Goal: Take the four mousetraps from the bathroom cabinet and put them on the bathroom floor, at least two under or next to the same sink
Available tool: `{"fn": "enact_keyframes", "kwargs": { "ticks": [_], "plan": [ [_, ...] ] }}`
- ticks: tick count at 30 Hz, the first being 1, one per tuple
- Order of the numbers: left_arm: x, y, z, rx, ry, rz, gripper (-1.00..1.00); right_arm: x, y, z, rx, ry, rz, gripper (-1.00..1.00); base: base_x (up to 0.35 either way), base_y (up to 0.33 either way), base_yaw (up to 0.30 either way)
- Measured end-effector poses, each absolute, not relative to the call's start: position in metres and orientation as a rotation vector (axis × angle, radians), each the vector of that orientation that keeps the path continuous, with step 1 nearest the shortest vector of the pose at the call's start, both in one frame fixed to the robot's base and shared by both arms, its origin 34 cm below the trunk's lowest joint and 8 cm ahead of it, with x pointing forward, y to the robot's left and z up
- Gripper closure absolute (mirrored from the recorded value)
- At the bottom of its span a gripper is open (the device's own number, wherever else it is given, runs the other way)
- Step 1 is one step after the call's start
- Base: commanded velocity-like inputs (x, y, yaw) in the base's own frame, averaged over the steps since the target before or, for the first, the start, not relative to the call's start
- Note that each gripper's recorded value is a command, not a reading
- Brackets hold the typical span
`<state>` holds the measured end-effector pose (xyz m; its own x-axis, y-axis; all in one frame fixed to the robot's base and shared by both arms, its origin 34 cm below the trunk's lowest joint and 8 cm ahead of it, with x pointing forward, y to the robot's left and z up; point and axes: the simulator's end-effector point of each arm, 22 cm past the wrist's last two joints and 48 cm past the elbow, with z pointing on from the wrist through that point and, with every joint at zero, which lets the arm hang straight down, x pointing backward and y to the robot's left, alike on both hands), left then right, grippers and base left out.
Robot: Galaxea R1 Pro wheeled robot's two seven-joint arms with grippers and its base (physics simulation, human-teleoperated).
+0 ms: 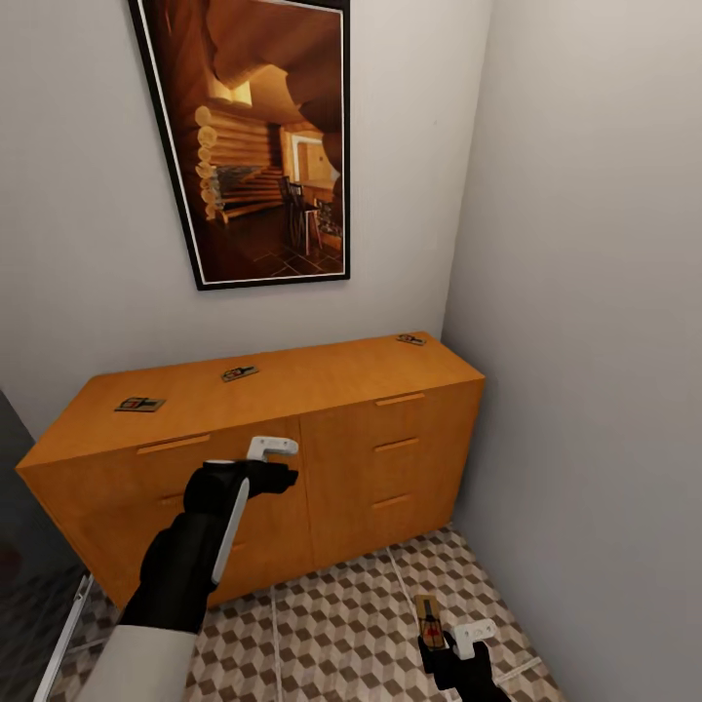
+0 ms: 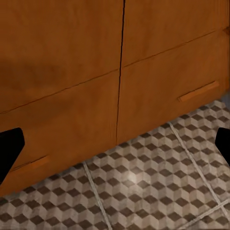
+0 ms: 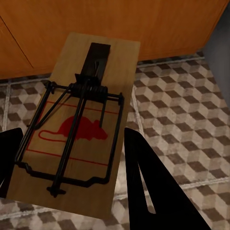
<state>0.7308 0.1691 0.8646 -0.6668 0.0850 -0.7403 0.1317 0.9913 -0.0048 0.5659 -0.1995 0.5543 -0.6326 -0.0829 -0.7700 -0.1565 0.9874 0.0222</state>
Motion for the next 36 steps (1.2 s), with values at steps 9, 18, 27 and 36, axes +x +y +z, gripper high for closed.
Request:
{"fn": "enact_keyframes", "kwargs": {
  "ticks": [9,18,27,36],
  "plan": [
    [0.73,0.155,0.868,0.206,2.291,-0.068,-1.0,0.566,-0.2,0.554,-0.166,2.259,0.108,1.0,-0.043,0.0,0.0],
    [0.73,0.155,0.868,0.212,2.29,-0.064,-1.0,0.566,-0.201,0.554,-0.166,2.26,0.107,1.0,-0.294,0.0,0.0],
    [0.73,0.155,0.868,0.213,2.291,-0.063,-1.0,0.566,-0.201,0.554,-0.166,2.26,0.107,1.0,-0.334,0.0,0.0],
    [0.73,0.157,0.867,0.211,2.293,-0.063,-1.0,0.566,-0.201,0.554,-0.166,2.26,0.107,1.0,-0.217,0.0,0.0]
  ]
}}
